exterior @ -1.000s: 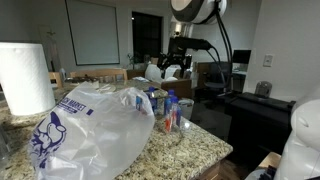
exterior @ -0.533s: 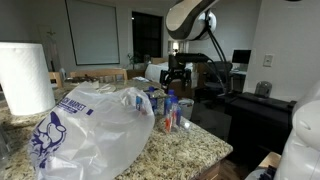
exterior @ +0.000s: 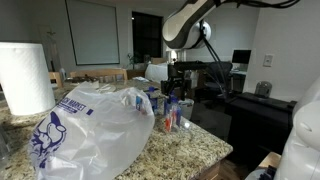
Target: Put the plastic bottles into the plastic bag
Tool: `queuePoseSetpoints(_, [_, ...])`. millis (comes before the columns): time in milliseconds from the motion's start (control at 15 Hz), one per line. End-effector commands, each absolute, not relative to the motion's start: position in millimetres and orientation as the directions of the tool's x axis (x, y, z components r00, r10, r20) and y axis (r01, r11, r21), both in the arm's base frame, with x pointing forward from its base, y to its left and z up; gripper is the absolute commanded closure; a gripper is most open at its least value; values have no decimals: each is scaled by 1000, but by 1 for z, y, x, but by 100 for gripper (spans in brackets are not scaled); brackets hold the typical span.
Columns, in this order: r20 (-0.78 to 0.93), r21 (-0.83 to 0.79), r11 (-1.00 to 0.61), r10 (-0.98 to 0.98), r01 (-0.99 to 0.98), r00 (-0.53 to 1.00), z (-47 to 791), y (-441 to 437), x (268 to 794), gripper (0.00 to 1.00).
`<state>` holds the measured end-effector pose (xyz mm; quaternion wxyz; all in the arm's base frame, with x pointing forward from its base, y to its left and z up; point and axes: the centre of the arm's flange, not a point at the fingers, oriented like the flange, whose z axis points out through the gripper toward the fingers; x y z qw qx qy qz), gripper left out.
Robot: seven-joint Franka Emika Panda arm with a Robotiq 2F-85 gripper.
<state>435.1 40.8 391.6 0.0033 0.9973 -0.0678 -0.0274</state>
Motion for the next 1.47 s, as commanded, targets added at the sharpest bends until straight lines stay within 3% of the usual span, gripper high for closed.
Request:
queuePoseSetpoints(0, [-62,23,-989,-148,-146,987,384,34,445,48])
queuePoseSetpoints(267, [-31,34,-987,-158,-157,987,393,29,457,71])
queuePoseSetpoints(667, [-29,24,-989,-145,-144,989,407,32,459,87])
queuePoseSetpoints(867, [-16,11,-990,-143,-142,990,425,31,454,87])
queuePoseSetpoints(1400, [63,-78,-996,-58,-53,996,577,39,452,87])
